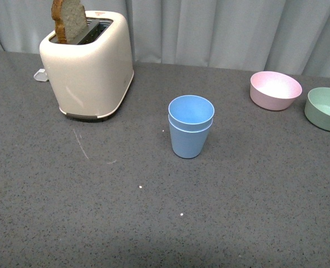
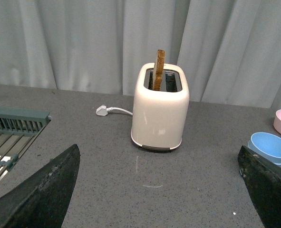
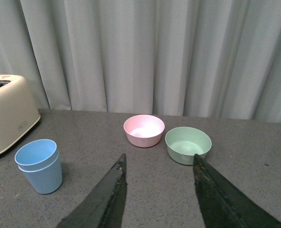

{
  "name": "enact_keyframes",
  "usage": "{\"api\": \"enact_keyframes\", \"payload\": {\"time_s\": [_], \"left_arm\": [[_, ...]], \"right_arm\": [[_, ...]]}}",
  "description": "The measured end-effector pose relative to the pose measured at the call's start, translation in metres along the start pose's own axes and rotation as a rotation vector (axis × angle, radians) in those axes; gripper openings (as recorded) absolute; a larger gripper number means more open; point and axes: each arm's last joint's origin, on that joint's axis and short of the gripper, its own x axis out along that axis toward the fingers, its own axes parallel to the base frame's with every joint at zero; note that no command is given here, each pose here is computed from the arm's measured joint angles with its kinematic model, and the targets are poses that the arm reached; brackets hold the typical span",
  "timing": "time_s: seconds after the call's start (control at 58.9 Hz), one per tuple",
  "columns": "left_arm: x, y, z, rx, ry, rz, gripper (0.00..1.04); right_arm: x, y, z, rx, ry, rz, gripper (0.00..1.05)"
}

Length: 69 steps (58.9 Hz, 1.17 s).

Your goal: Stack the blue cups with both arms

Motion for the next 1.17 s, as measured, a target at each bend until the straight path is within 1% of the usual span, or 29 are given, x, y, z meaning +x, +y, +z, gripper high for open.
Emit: {"api": "enact_keyframes", "payload": {"time_s": [0.017, 0.102, 0.153, 0.187, 0.238, 0.272, 0.306, 0.34, 0.408, 1.172], "left_arm": [[0.0, 0.0, 0.0, 0.0, 0.0, 0.0, 0.98], [0.0, 0.0, 0.0, 0.0, 0.0, 0.0, 0.98], [0.0, 0.0, 0.0, 0.0, 0.0, 0.0, 0.98], [0.0, 0.0, 0.0, 0.0, 0.0, 0.0, 0.98], [0.0, 0.0, 0.0, 0.0, 0.0, 0.0, 0.98], [0.0, 0.0, 0.0, 0.0, 0.0, 0.0, 0.98], [0.0, 0.0, 0.0, 0.0, 0.0, 0.0, 0.98], [0.0, 0.0, 0.0, 0.0, 0.0, 0.0, 0.98], [0.0, 0.0, 0.0, 0.0, 0.0, 0.0, 0.98], [0.0, 0.0, 0.0, 0.0, 0.0, 0.0, 0.98]], "right_arm": [[0.0, 0.0, 0.0, 0.0, 0.0, 0.0, 0.44], [0.0, 0.0, 0.0, 0.0, 0.0, 0.0, 0.6], [0.0, 0.0, 0.0, 0.0, 0.0, 0.0, 0.67], [0.0, 0.0, 0.0, 0.0, 0.0, 0.0, 0.74], [0.0, 0.0, 0.0, 0.0, 0.0, 0.0, 0.82], [0.0, 0.0, 0.0, 0.0, 0.0, 0.0, 0.89], [0.0, 0.0, 0.0, 0.0, 0.0, 0.0, 0.94], [0.0, 0.0, 0.0, 0.002, 0.0, 0.0, 0.97], [0.0, 0.0, 0.0, 0.0, 0.0, 0.0, 0.94], [0.0, 0.0, 0.0, 0.001, 0.0, 0.0, 0.95]]}}
